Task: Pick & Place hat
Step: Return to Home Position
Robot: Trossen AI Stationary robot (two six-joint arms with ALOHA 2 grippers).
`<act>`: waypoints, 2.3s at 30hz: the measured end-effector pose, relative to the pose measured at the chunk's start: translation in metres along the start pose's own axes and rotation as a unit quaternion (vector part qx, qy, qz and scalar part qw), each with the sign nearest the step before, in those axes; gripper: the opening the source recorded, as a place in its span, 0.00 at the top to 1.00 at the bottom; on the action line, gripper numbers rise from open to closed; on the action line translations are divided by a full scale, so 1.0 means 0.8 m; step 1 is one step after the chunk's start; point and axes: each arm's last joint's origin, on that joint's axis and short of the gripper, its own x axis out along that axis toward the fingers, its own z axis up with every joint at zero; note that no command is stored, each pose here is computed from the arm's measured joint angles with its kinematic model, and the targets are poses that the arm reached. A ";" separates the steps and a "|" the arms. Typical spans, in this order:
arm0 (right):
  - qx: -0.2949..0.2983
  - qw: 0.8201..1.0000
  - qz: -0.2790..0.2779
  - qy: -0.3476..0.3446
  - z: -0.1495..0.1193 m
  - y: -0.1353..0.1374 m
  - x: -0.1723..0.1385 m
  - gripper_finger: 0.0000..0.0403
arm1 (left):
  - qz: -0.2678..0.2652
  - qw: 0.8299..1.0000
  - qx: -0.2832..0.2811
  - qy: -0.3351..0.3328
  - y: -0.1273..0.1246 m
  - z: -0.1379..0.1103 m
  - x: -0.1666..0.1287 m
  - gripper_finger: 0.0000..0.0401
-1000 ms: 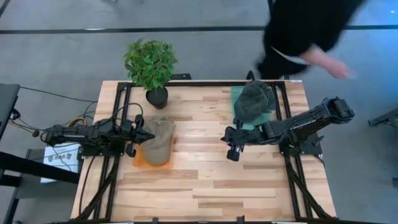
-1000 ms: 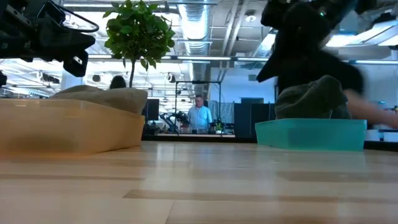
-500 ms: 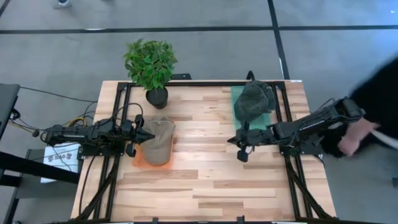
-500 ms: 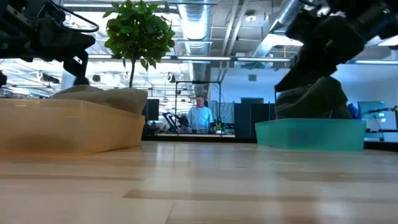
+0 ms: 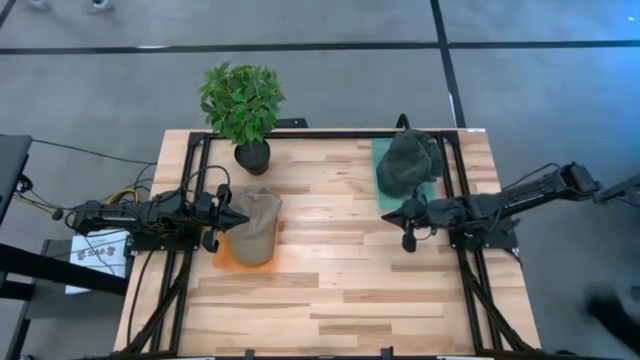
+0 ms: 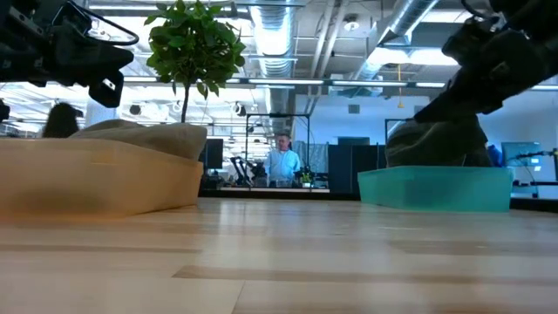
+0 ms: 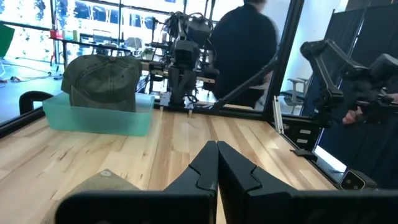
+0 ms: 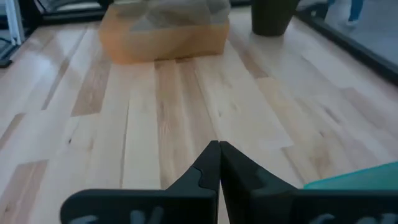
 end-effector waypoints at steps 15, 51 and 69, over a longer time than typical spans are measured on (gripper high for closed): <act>-0.001 0.994 0.022 -0.111 -0.017 -0.044 -0.023 1.00 | 0.000 1.000 -0.001 0.000 0.000 0.000 0.000 1.00; 0.056 0.979 0.076 -0.179 -0.035 -0.031 -0.066 1.00 | -0.001 1.000 0.000 0.000 0.000 0.000 0.000 1.00; 0.014 0.969 0.064 -0.237 -0.036 -0.031 -0.061 1.00 | -0.001 1.000 0.000 0.000 0.000 0.000 0.000 1.00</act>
